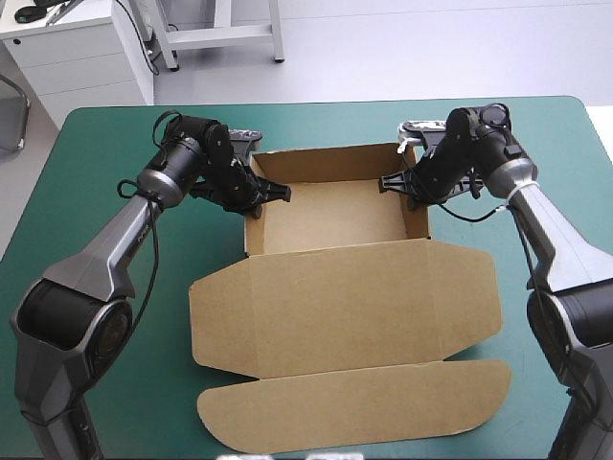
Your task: Fold the box
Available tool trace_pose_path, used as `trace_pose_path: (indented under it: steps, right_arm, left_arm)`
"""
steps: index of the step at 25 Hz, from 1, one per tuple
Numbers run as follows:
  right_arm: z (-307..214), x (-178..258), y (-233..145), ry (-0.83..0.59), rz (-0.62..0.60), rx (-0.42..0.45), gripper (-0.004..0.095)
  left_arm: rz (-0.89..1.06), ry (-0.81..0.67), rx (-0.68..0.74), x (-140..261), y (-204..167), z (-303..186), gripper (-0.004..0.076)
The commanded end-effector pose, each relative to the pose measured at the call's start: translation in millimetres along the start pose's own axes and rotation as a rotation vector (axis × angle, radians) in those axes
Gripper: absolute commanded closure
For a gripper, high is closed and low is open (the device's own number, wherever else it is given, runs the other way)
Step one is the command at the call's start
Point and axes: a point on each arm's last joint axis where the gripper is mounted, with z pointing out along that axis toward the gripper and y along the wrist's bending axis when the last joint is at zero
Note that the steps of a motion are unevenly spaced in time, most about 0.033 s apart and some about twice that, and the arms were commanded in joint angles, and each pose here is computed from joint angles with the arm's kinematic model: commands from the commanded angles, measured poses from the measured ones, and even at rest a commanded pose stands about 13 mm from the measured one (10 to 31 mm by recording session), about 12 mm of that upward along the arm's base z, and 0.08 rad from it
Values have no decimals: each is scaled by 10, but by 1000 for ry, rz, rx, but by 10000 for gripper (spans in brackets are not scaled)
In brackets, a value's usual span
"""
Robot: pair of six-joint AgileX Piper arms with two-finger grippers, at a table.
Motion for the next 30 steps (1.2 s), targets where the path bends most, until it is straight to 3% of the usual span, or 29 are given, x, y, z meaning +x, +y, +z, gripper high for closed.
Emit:
trace_pose_path:
  steps: [1, 5, 9, 11, 17, 19, 20, 21, 23, 24, 25, 26, 28, 30]
  right_arm:
    - [-182, -25, 148, -52, 5, -97, 925]
    - [-57, -21, 105, -7, 10, -54, 925]
    - [24, -10, 129, -1, -21, 102, 920]
    - [34, -19, 200, -28, -52, 132, 921]
    - [44, -32, 302, -52, -28, 52, 922]
    - [43, 4, 273, -11, -41, 83, 922]
    - [40, 29, 241, 18, -54, 119, 905]
    - [38, 41, 230, 31, -56, 130, 877]
    - [37, 45, 222, 37, -61, 139, 768]
    - [5, 53, 250, 33, -53, 111, 634]
    - [-7, 56, 263, 32, -50, 98, 529]
    - [-61, 65, 281, 22, -54, 83, 284]
    - [-160, 74, 294, -2, -52, 78, -4]
    - [-247, 86, 296, -22, -51, 82, -28]
  left_arm:
    - [49, -89, 74, -25, -140, -249, 731]
    - [44, -63, 72, -52, -132, -123, 731]
    - [40, -44, 71, -63, -125, -37, 731]
    - [37, -35, 73, -68, -125, 1, 731]
    - [48, 0, 66, -37, -117, 8, 725]
    - [63, 19, 78, -19, -127, 7, 648]
    - [66, 24, 96, -11, -144, -3, 533]
    - [69, 24, 102, -11, -149, -4, 475]
    - [76, 31, 106, -4, -155, -22, 318]
    - [78, 43, 105, 3, -159, -47, 196]
    - [69, 34, 109, 1, -166, -84, 145]
    - [59, 13, 103, 6, -167, -169, 93]
    - [74, -36, 91, -2, -173, -335, 92]
    - [84, -69, 74, -1, -167, -446, 92]
